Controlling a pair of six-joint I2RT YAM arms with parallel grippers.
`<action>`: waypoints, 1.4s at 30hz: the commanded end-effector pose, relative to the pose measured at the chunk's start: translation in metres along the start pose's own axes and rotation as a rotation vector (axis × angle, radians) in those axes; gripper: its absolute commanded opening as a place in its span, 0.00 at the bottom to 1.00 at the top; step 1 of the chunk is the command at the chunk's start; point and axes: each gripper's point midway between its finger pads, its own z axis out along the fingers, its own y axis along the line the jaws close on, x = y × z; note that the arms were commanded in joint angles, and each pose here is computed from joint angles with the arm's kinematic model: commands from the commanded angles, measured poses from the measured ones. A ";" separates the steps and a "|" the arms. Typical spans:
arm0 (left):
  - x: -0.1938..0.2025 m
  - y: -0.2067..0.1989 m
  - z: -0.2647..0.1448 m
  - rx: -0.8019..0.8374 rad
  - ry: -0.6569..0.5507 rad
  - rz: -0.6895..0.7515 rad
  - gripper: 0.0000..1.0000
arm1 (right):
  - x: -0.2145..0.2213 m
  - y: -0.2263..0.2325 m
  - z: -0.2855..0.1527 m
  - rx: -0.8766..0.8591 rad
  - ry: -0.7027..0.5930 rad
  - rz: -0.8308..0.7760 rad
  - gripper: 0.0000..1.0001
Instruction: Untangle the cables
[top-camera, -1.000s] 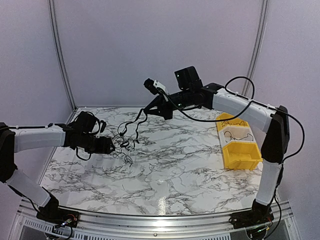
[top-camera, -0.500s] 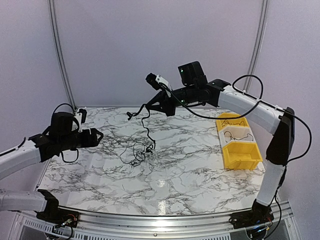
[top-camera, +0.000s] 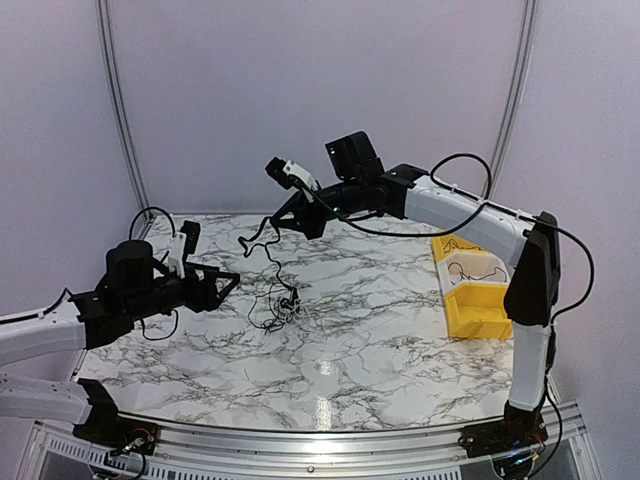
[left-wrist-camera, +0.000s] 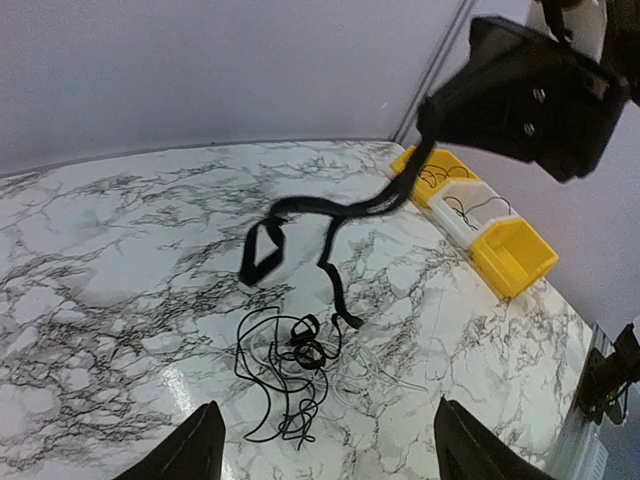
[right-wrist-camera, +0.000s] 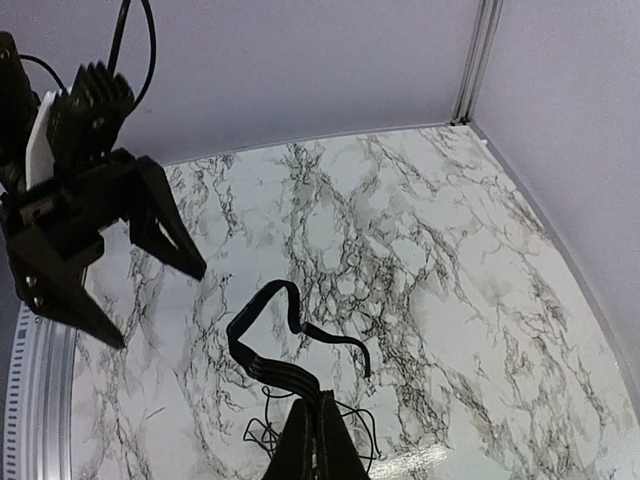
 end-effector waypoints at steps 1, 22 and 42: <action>-0.014 -0.034 0.017 0.099 -0.071 0.135 0.74 | -0.051 0.005 -0.020 0.045 -0.104 -0.046 0.00; 0.022 -0.025 0.165 0.062 -0.175 0.150 0.58 | -0.119 0.036 -0.077 -0.009 -0.256 -0.186 0.00; 0.044 -0.002 0.168 -0.016 -0.152 0.079 0.15 | -0.183 -0.007 -0.251 0.088 -0.498 -0.295 0.00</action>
